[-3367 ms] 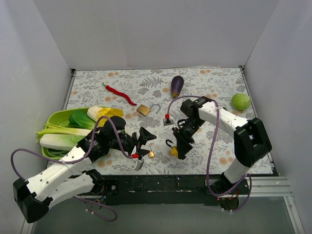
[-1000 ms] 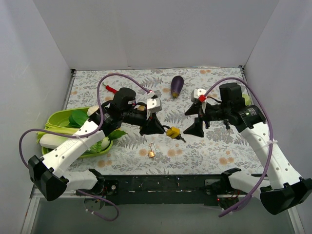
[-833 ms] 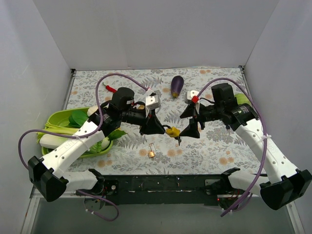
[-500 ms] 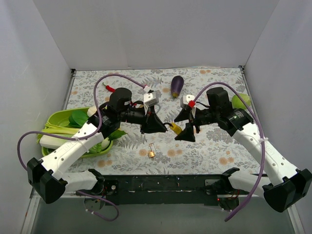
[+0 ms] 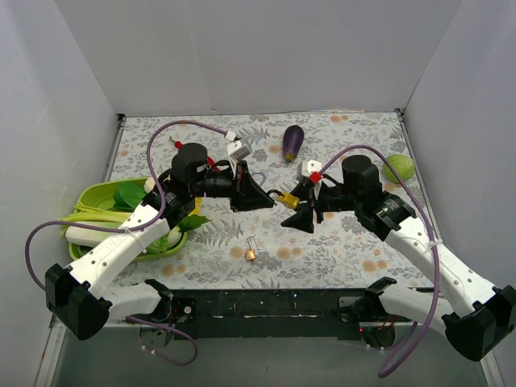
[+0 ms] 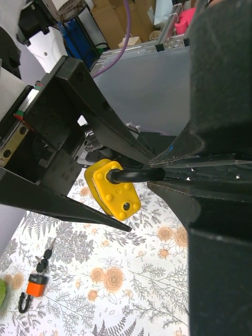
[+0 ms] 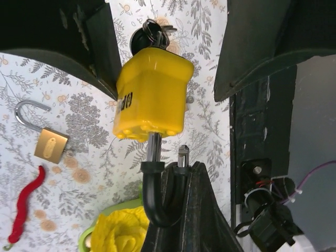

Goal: Lock with the key
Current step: Lock the lock.

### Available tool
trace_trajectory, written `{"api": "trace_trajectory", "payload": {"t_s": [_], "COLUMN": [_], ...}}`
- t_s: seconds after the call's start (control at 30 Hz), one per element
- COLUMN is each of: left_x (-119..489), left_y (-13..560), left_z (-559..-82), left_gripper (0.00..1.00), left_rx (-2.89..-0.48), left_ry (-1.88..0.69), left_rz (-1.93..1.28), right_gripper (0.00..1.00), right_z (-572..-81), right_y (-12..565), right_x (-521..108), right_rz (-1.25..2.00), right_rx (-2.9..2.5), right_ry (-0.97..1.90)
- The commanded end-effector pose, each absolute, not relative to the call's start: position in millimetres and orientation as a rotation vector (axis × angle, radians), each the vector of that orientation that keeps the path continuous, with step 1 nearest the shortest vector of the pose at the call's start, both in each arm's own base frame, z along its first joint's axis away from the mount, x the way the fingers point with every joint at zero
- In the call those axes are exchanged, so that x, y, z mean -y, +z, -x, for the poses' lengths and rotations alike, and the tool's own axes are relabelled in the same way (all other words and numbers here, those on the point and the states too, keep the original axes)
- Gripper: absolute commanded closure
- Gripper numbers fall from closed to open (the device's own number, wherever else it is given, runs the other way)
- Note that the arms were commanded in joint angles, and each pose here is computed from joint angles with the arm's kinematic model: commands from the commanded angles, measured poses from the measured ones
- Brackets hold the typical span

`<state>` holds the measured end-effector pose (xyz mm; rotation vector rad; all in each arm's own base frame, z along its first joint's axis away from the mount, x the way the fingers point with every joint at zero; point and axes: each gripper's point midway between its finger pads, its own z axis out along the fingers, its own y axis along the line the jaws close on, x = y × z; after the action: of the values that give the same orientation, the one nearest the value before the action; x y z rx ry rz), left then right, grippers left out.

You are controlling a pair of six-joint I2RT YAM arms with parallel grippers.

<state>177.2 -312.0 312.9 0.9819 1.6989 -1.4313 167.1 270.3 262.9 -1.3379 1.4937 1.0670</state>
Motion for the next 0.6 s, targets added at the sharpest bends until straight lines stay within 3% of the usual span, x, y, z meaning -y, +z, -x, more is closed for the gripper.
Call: {"api": "trace_trajectory", "payload": {"t_s": [0.0,0.23,0.33,0.37,0.43,0.47,0.5,0.57], "left_x": [310.0,308.5,306.0,305.1,301.6,299.6,297.0,295.0], "left_y": [340.7,337.9,336.0,334.7,331.0,330.2,327.7,320.9], "left_z": [-177.4,-178.9,-178.7,-178.9,-180.8,-181.0,-180.0,-182.3], "left_gripper": [1.00,1.00,1.00,1.00,0.98,0.91,0.74,0.60], "left_rx": [-1.622,-1.645,-1.640,-1.636,-1.624,-1.618,-1.644,-1.629], "left_ry": [-1.478,-1.501,-1.477,-1.464,-1.406,-1.381,-1.361,-1.295], "left_rz": [-0.906,-0.873,-0.882,-0.888,-0.917,-0.935,-0.948,-1.026], "right_gripper": [0.34,0.58,0.83,0.98,0.99,0.99,0.99,0.99], "right_z": [-183.4,-183.1,-177.9,-176.4,-169.3,-167.5,-163.1,-156.0], "right_y": [295.4,300.5,300.0,297.6,295.7,295.7,294.2,297.8], "right_x": [-273.0,-277.5,-279.6,-280.2,-281.2,-281.4,-281.2,-281.3], "right_rz": [1.231,1.229,1.242,1.247,1.275,1.283,1.295,1.316], "right_rx": [-1.383,-1.375,-1.384,-1.406,-1.415,-1.423,-1.434,-1.423], "right_ry": [0.975,1.000,1.043,1.060,1.105,1.121,1.144,1.185]}}
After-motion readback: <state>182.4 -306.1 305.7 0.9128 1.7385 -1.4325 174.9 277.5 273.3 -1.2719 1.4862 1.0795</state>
